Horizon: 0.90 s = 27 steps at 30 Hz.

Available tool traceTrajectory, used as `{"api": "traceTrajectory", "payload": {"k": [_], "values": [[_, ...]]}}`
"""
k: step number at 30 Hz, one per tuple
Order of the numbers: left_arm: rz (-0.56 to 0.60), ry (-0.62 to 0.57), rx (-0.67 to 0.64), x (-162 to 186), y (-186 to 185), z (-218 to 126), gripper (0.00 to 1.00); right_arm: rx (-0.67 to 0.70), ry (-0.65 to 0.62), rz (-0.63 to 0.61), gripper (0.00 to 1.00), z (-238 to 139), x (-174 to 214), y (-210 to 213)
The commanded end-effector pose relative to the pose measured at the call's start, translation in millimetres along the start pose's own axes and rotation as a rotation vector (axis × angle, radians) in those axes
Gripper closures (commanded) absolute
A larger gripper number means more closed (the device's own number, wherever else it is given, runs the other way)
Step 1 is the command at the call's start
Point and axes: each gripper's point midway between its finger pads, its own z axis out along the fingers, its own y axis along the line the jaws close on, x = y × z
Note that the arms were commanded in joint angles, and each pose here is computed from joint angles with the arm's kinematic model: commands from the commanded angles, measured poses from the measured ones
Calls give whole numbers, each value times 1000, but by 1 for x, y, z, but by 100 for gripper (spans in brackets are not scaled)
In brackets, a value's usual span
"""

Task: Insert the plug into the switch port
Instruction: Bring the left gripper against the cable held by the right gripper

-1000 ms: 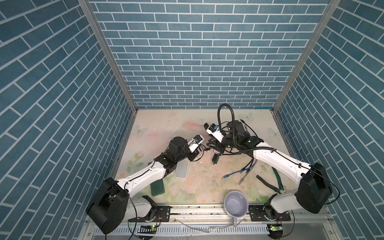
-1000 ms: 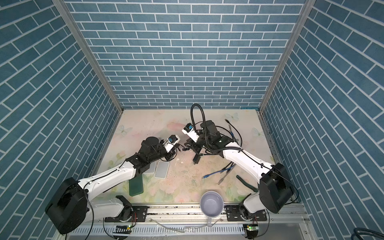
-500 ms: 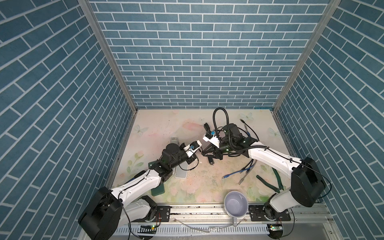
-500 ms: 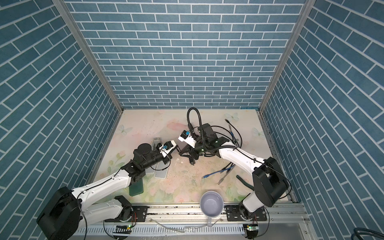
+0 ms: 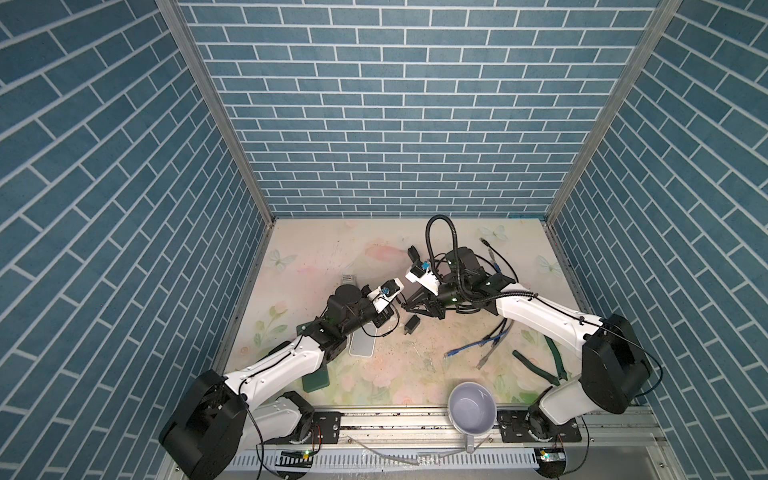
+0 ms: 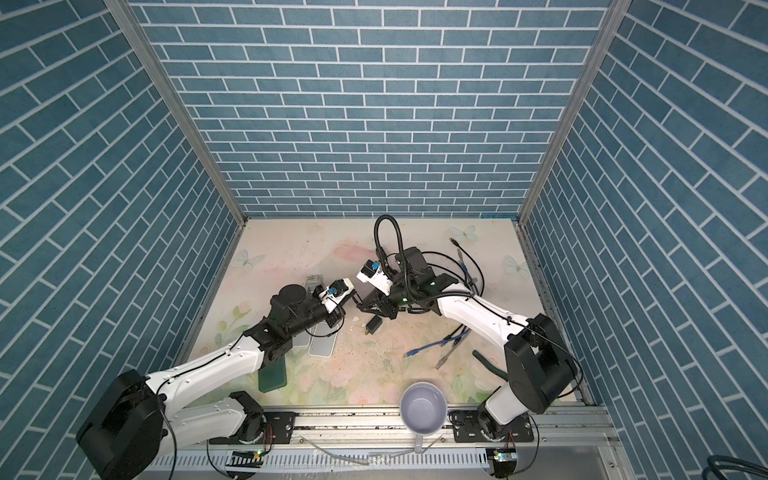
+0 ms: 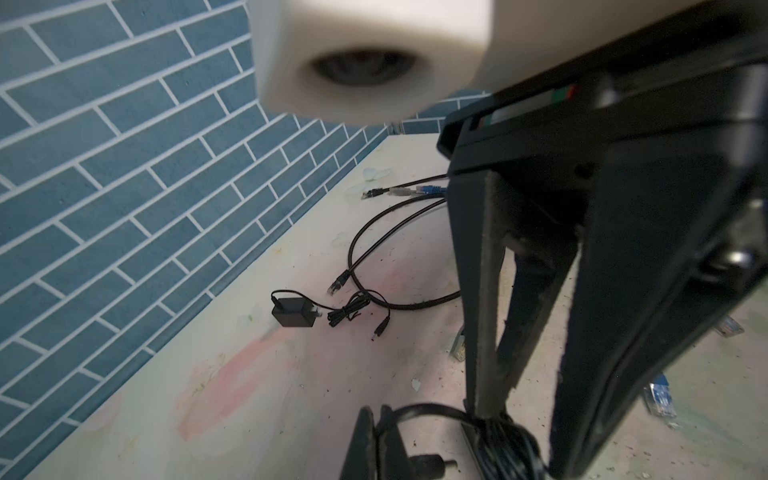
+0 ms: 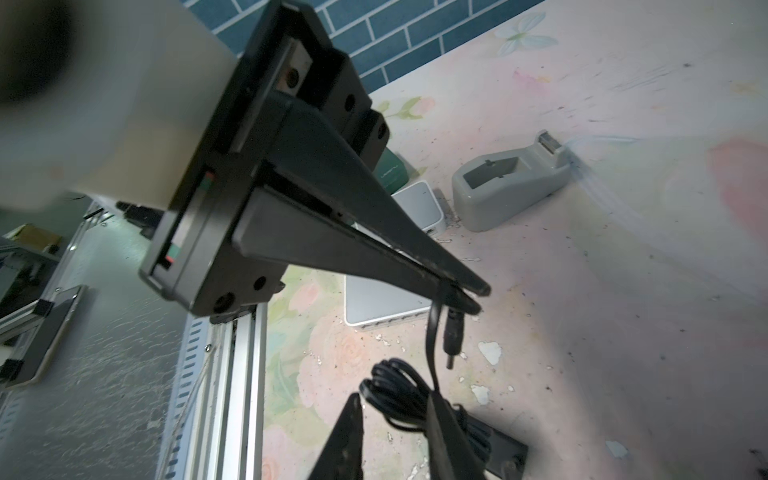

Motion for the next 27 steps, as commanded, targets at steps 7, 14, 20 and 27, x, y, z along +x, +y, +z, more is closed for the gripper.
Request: {"api": "traceTrajectory", "payload": {"k": [7, 14, 20, 27], "values": [[-167, 141, -81, 2, 21, 9, 100, 84, -73, 31, 73, -12, -27, 7], [-205, 137, -92, -4, 25, 9, 100, -44, -109, 15, 74, 7, -36, 40], [-216, 103, -71, -15, 22, 4, 100, -72, -148, 86, 75, 28, -30, 32], [-201, 81, -48, -19, 17, -4, 100, 27, -167, 102, 76, 37, -22, 9]]}}
